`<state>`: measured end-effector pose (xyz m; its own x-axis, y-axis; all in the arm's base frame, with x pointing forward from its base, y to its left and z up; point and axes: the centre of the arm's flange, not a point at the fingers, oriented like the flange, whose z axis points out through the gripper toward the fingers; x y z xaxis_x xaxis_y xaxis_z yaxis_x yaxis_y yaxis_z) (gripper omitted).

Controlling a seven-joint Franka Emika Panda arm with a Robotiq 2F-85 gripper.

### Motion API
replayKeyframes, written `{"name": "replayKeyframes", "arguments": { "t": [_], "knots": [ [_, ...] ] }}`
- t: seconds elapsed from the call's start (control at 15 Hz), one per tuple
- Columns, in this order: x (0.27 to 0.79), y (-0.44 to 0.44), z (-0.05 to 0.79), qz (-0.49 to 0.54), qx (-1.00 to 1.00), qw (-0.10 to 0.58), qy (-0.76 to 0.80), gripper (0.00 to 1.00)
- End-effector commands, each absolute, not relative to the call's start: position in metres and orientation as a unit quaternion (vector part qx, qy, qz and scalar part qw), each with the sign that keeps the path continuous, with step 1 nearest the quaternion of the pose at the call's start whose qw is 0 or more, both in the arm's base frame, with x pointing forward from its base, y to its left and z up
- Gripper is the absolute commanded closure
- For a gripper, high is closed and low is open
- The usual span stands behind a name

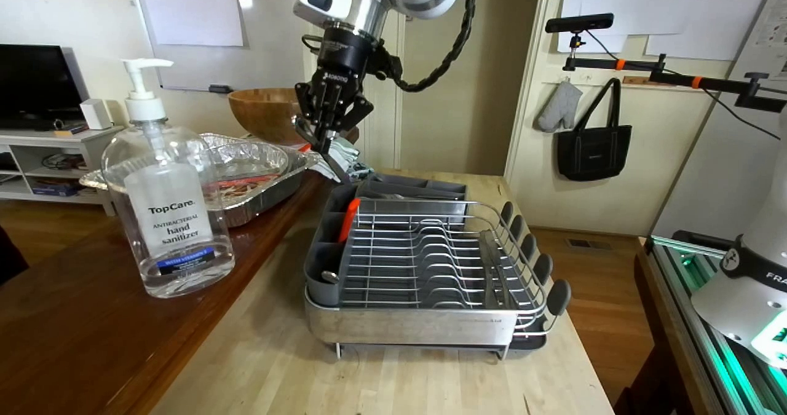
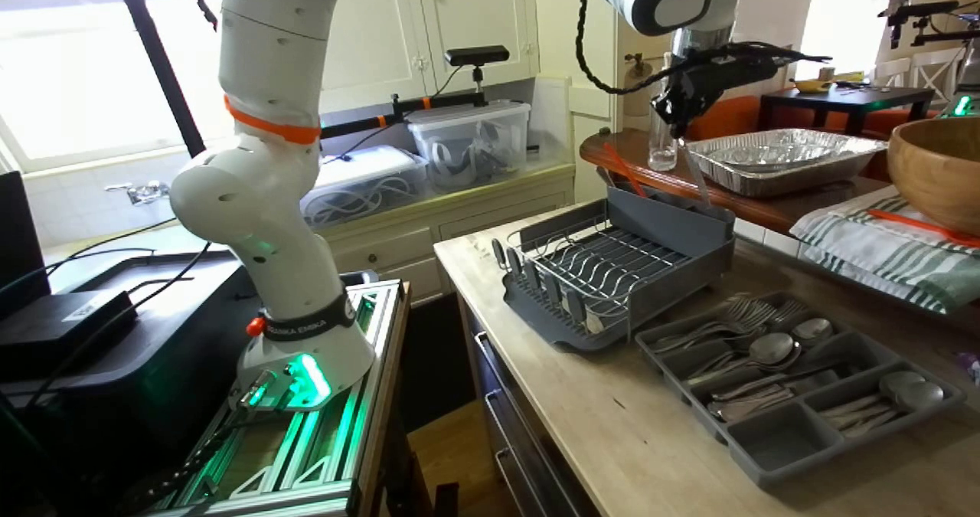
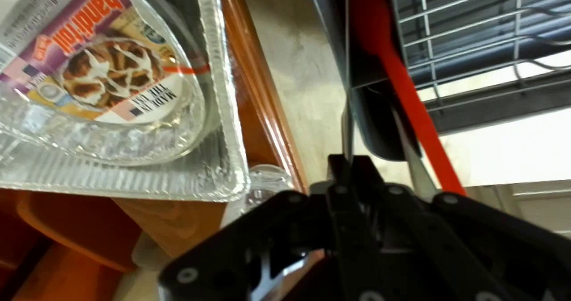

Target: Put the spoon and knife on the cutlery holder

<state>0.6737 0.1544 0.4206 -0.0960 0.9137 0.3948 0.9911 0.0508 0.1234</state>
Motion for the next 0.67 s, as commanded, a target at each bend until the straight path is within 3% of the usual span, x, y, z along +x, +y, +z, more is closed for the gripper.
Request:
{"name": "replayKeyframes", "arguments": {
  "t": [0.0, 0.6],
  "knots": [
    [0.625, 0.135, 0.447, -0.155, -0.593, 0.132, -0.779, 0.98],
    [0.539, 0.065, 0.446, -0.065, -0.396, 0.183, -0.897, 0.98]
  ]
}}
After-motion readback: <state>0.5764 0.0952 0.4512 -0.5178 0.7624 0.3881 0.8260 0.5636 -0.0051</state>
